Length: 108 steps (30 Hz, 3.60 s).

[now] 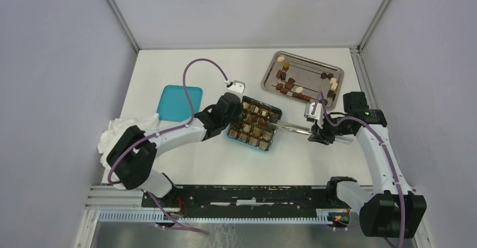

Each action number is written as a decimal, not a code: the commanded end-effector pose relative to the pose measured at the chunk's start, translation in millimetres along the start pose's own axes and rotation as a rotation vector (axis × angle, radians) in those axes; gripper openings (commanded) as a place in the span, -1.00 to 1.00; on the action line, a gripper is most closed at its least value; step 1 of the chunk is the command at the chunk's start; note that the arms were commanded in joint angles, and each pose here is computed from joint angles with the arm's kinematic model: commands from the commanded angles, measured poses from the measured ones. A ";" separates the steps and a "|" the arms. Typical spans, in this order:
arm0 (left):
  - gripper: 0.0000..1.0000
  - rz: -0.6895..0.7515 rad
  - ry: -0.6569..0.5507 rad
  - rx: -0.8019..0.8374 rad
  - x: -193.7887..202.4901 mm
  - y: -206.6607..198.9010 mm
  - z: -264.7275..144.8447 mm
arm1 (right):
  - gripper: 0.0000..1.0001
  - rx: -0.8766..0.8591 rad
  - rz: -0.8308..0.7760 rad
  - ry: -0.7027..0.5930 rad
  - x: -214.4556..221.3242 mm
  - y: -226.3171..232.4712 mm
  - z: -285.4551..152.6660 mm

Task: Pack the chocolate
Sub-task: Adjust the packing box at the center of the board, then pick up the fake chocolate from the plate.

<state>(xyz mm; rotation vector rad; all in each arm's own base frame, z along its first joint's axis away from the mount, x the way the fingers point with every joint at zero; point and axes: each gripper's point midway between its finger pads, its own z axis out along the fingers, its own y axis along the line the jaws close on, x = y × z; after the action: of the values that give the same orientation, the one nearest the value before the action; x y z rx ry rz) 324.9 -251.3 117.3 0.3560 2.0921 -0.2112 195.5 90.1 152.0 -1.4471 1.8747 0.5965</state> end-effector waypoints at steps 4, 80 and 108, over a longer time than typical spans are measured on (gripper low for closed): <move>-0.96 -0.083 0.062 0.030 -8.3 -22.6 22.3 | -1.00 0.027 0.007 0.031 6.0 -9.2 10.5; 0.98 0.140 -0.235 0.230 -136.9 -1.1 -117.2 | -0.19 0.539 0.373 0.110 8.9 -259.6 -23.3; 0.94 0.208 -0.228 0.164 -104.2 18.4 -112.3 | -0.14 0.522 0.435 0.269 15.8 -334.9 70.3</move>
<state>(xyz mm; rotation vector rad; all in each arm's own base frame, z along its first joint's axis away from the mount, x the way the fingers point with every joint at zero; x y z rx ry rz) 284.8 -219.8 254.8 0.6046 1.8513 -0.3144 512.2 42.6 90.1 -0.8782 2.4070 0.1510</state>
